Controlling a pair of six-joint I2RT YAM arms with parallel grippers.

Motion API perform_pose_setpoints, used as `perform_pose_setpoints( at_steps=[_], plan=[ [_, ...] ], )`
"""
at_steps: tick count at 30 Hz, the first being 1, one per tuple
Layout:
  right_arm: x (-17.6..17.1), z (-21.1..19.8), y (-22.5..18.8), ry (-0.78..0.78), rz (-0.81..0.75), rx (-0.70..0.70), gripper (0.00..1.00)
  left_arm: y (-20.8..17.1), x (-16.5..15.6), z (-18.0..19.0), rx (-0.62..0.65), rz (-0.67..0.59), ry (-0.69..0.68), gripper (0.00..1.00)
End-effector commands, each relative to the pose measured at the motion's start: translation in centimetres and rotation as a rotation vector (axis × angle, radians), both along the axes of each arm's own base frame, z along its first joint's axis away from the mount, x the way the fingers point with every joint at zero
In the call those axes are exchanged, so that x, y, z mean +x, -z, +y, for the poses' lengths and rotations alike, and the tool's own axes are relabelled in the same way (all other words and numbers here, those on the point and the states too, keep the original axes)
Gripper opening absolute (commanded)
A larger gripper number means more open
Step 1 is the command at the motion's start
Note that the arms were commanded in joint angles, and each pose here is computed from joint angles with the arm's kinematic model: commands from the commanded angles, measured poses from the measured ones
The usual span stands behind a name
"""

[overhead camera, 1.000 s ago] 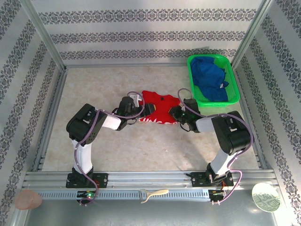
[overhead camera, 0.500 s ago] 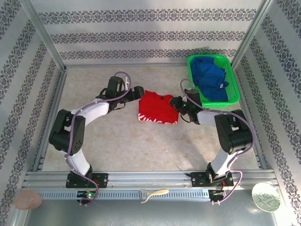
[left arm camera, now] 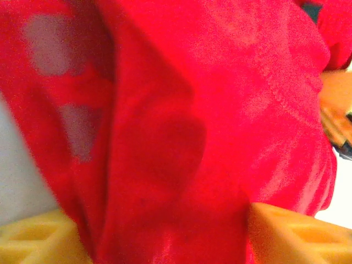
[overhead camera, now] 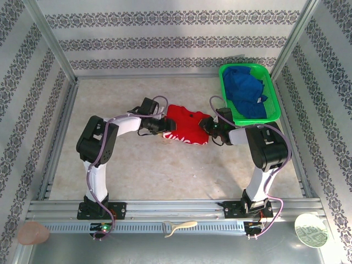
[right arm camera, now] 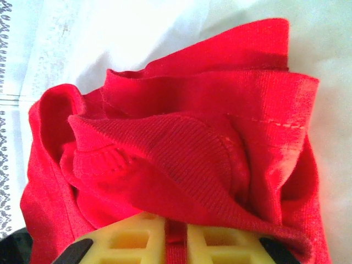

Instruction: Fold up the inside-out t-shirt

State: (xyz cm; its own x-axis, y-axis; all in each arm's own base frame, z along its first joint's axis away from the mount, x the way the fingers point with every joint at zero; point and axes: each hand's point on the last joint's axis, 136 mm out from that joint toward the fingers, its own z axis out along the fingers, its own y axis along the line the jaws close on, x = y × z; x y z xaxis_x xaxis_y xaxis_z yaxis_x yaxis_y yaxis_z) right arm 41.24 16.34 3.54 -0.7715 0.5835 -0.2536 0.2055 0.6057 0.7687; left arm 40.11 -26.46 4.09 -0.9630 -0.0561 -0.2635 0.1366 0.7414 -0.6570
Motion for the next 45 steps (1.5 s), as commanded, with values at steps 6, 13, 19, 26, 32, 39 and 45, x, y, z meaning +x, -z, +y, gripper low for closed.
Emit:
perform_pose_setpoints(
  at_steps=[6, 13, 19, 26, 32, 39, 45],
  plan=[
    [-1.9, -0.7, -11.4, -0.047, -0.198, 0.032, 0.39, 0.4, 1.9, 2.0, -0.072, 0.033, -0.117, 0.0],
    [-6.5, -4.3, -15.6, -0.006, -0.245, -0.053, 0.56, -0.3, 4.0, 15.3, 0.178, 0.079, -0.158, 0.0],
    [-9.7, -8.0, -15.0, 0.094, -0.212, -0.112, 0.65, -1.7, 6.1, 27.6, 0.367, 0.079, -0.195, 0.04],
    [-11.3, -9.9, -12.2, 0.125, -0.133, -0.156, 0.71, -2.5, 10.6, 37.3, 0.469, 0.01, -0.345, 0.22],
    [-12.2, -11.9, -12.6, 0.184, -0.127, -0.256, 0.98, -5.4, 11.8, 40.1, 0.6, -0.043, -0.408, 0.97],
    [-12.0, -16.3, -13.8, 0.306, -0.126, -0.511, 0.98, -17.1, 10.4, 39.0, 0.54, -0.292, -0.574, 1.0],
    [-11.2, -21.5, -13.5, 0.501, -0.191, -0.819, 0.98, -21.8, 4.1, 33.6, 0.472, -0.5, -0.619, 1.0]
  ],
)
